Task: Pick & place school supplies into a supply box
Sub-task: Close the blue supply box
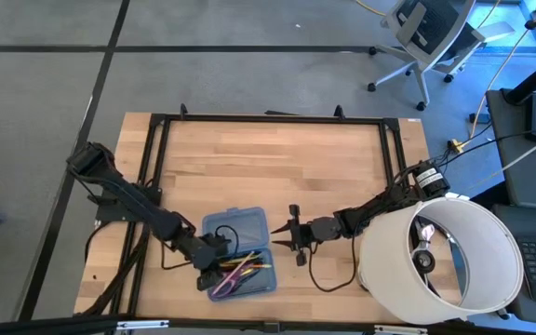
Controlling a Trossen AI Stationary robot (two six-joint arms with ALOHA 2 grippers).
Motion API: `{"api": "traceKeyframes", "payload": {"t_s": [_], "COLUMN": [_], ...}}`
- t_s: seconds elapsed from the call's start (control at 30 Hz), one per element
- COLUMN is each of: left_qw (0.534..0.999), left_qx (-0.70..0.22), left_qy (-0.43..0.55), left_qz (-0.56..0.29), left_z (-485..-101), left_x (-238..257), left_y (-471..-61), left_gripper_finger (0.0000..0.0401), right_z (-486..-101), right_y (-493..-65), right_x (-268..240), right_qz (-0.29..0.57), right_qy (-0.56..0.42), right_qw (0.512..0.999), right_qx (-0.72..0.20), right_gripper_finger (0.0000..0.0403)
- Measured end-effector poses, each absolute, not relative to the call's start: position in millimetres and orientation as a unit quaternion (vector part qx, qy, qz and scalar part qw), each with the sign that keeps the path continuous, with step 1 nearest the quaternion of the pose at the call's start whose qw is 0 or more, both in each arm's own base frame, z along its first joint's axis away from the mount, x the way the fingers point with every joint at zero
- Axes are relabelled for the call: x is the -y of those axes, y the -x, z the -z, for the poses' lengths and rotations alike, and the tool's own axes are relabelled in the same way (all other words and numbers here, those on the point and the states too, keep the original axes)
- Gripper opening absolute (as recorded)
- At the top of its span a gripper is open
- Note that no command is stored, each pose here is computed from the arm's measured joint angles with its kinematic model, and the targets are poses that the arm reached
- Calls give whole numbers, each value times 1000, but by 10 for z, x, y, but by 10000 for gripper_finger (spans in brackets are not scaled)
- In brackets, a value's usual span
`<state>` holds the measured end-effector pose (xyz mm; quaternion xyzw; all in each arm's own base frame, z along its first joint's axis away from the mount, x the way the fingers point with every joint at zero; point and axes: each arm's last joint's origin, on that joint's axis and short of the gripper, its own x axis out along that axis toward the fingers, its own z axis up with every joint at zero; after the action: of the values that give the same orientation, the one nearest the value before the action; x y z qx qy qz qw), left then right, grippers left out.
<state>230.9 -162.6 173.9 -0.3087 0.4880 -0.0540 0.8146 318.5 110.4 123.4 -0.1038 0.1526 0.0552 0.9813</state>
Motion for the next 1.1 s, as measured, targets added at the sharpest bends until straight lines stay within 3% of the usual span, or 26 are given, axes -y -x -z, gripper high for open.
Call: {"api": "traceKeyframes", "payload": {"t_s": [0.2, 0.47, 0.8, 1.1], "left_qw": [840, 887, 898, 905], "left_qx": [-478, -442, -412, -419], "left_qy": [240, 131, 151, 77], "left_qz": [90, -6, -25, -8], "left_z": [-2129, -2552, -2392, -2271], "left_x": [1897, 2245, 2533, 2563], "left_y": [-2275, -2110, -2074, -2132], "left_gripper_finger": [49, 9, 8, 3], "right_z": [-1229, -1221, -1217, -1217], "right_y": [-3186, -3193, -3197, -3197], "right_x": [-1100, -1066, -1051, -1051], "right_qz": [-55, -44, -37, -37], "right_qy": [104, 87, 65, 65], "right_qw": [981, 982, 984, 984], "right_qx": [-155, -160, -163, -163], "right_gripper_finger": [126, 126, 126, 126]}}
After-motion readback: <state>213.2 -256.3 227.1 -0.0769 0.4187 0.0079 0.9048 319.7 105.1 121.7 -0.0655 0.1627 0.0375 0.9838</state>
